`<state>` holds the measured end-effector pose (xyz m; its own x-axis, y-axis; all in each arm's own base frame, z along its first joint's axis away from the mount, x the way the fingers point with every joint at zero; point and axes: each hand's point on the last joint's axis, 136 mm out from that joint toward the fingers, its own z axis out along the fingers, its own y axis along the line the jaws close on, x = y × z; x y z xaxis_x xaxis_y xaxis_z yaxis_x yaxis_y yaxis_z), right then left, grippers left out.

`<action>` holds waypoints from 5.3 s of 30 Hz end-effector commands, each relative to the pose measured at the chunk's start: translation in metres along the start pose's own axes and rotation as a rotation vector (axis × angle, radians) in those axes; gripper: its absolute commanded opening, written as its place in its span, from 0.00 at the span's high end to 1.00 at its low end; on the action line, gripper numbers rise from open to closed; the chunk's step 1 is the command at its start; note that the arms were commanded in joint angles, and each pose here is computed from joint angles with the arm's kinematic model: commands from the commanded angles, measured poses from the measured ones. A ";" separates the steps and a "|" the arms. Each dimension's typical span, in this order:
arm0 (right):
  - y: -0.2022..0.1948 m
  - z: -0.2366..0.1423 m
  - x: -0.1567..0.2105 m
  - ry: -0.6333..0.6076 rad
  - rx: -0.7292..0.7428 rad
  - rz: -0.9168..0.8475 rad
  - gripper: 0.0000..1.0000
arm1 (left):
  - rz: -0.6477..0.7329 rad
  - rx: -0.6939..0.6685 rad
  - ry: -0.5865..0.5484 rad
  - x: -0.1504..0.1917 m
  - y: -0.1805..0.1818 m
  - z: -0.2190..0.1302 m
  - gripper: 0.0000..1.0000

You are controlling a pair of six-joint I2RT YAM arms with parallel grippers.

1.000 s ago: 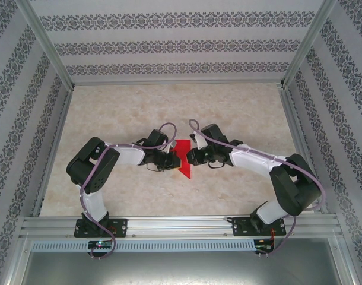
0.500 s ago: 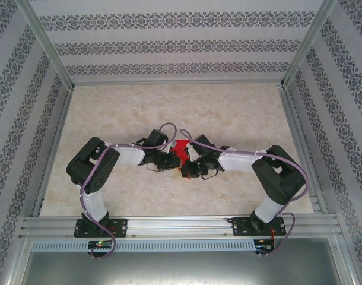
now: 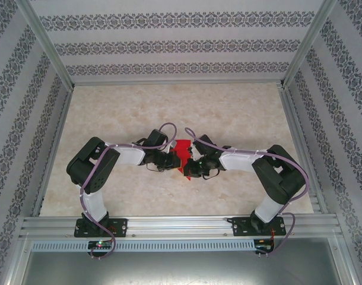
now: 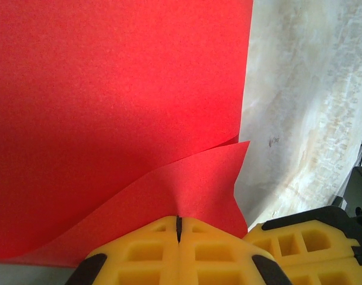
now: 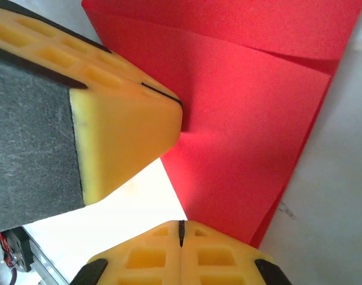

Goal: Fold a paper plane with a square sheet of paper (fold left side to right side)
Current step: Third fold the triangle at the center of the table, then fourth fold the wing at the center of the table.

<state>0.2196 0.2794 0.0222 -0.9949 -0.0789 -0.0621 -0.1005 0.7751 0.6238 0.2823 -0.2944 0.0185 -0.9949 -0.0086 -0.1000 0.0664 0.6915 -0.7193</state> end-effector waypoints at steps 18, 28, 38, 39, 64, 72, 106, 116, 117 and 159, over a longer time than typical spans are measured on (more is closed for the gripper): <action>-0.032 -0.001 0.032 0.084 0.082 0.091 1.00 | -0.038 -0.148 0.060 0.021 0.039 0.012 0.96; -0.047 -0.010 0.055 0.104 0.100 0.132 1.00 | -0.035 -0.155 0.058 0.020 0.039 0.011 0.97; -0.014 -0.035 0.036 0.023 0.021 0.044 1.00 | -0.029 -0.146 0.051 0.018 0.034 0.009 0.97; -0.008 -0.038 0.031 0.009 0.003 0.036 1.00 | -0.027 -0.143 0.049 0.017 0.033 0.009 0.97; -0.059 0.005 0.026 0.072 0.178 0.113 1.00 | 0.086 -0.078 -0.012 -0.009 -0.014 -0.015 0.89; -0.066 0.006 0.030 0.086 0.206 0.117 1.00 | 0.112 -0.013 -0.008 0.008 -0.025 -0.018 0.96; -0.078 0.002 0.042 0.143 0.266 0.107 1.00 | 0.095 -0.207 -0.124 -0.014 0.038 -0.013 1.00; -0.082 -0.001 0.048 0.155 0.278 0.110 1.00 | 0.080 -0.250 -0.182 -0.048 0.058 -0.038 1.00; -0.082 -0.002 0.049 0.157 0.278 0.110 1.00 | 0.077 -0.252 -0.184 -0.050 0.059 -0.039 1.00; -0.011 -0.037 -0.063 -0.200 0.026 -0.300 0.79 | -0.154 0.061 -0.188 -0.013 -0.003 -0.050 0.47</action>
<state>0.2750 0.2440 0.0409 -0.9203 -0.1709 -0.3520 -0.3478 0.7693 0.5359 0.2839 -0.2432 0.0449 -0.9622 -0.2516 -0.1039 -0.0949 0.6679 -0.7382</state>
